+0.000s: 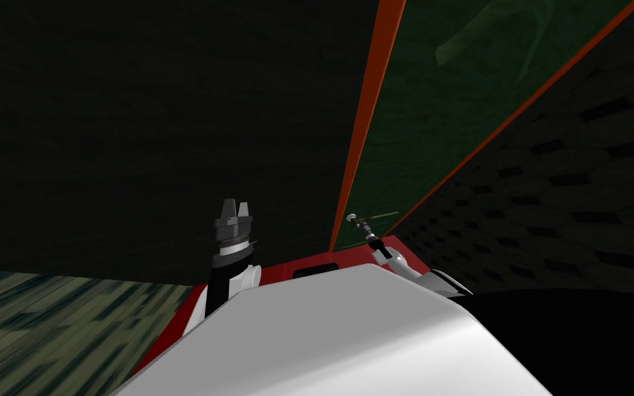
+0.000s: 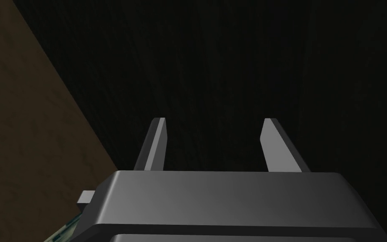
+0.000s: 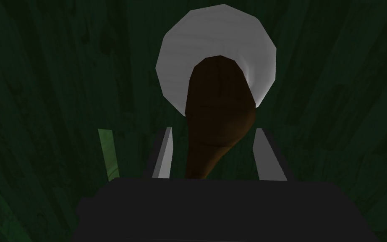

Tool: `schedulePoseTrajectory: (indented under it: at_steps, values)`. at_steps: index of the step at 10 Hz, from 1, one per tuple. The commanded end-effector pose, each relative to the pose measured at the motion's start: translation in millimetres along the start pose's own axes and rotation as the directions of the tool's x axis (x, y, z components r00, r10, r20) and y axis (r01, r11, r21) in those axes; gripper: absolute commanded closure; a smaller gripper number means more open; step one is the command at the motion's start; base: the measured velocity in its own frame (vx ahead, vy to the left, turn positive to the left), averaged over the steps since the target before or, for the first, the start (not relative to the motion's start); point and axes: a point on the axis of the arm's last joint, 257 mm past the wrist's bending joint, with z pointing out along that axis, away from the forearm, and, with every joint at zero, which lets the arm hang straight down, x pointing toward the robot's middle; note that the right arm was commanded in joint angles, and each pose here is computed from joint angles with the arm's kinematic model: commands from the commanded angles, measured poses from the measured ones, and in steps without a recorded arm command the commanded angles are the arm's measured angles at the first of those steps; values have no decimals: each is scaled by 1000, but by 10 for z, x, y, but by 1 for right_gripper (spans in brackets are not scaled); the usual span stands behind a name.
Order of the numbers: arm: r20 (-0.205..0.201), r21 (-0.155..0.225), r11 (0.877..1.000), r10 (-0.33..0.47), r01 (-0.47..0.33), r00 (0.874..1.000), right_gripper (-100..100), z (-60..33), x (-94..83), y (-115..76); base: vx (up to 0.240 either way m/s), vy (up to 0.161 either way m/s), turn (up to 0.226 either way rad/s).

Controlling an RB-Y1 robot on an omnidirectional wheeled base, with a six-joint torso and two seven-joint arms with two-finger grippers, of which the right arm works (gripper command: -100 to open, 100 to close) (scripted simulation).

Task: Pull the door open

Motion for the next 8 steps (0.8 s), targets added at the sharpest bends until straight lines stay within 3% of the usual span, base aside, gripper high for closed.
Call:
schedulePoseTrajectory:
  at_steps: [1,5,6,8]
  values:
    - [0,1,1000,0,0,1000,100,-1,2,-4,-20,1,-15]
    - [0,1,1000,0,0,1000,100,-1,2,-4,-3,-1,2]
    - [-9,2,1000,-1,1,1000,100,-96,-40,-18,-105,-52,175]
    - [-20,0,1000,-3,3,1000,100,-186,-74,-20,-191,-96,183]
